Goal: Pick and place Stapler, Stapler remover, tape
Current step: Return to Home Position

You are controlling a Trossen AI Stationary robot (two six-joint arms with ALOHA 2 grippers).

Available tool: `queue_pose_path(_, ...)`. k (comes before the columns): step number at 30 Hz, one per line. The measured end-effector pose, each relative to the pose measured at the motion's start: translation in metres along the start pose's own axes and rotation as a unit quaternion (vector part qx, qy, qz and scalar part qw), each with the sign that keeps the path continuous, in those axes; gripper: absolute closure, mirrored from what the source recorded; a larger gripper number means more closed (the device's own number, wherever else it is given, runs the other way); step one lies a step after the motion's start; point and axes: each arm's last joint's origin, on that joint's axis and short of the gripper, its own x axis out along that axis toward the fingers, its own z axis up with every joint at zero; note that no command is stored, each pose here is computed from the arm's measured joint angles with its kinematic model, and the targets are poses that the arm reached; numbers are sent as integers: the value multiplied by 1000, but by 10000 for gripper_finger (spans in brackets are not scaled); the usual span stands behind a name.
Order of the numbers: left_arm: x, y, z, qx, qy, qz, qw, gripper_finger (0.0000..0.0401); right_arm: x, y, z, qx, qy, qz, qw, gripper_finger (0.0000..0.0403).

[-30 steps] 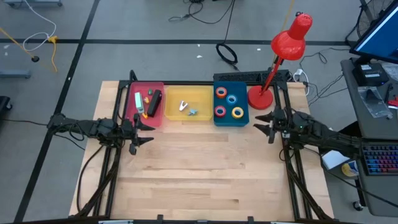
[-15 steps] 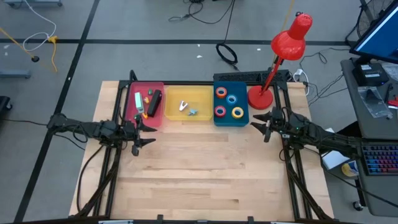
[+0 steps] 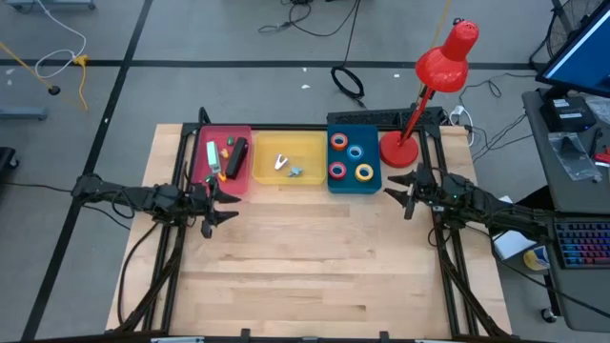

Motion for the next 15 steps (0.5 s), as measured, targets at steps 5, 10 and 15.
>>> queue_pose_path(5,0,0,0,1,0,0,1000,194,0,0,0,63,0,0,998,204)
queue_pose_path(10,0,0,0,2,0,0,1000,194,0,0,0,73,0,0,997,204)
queue_pose_path(15,0,0,0,2,0,0,1000,194,0,0,0,73,1,0,997,204)
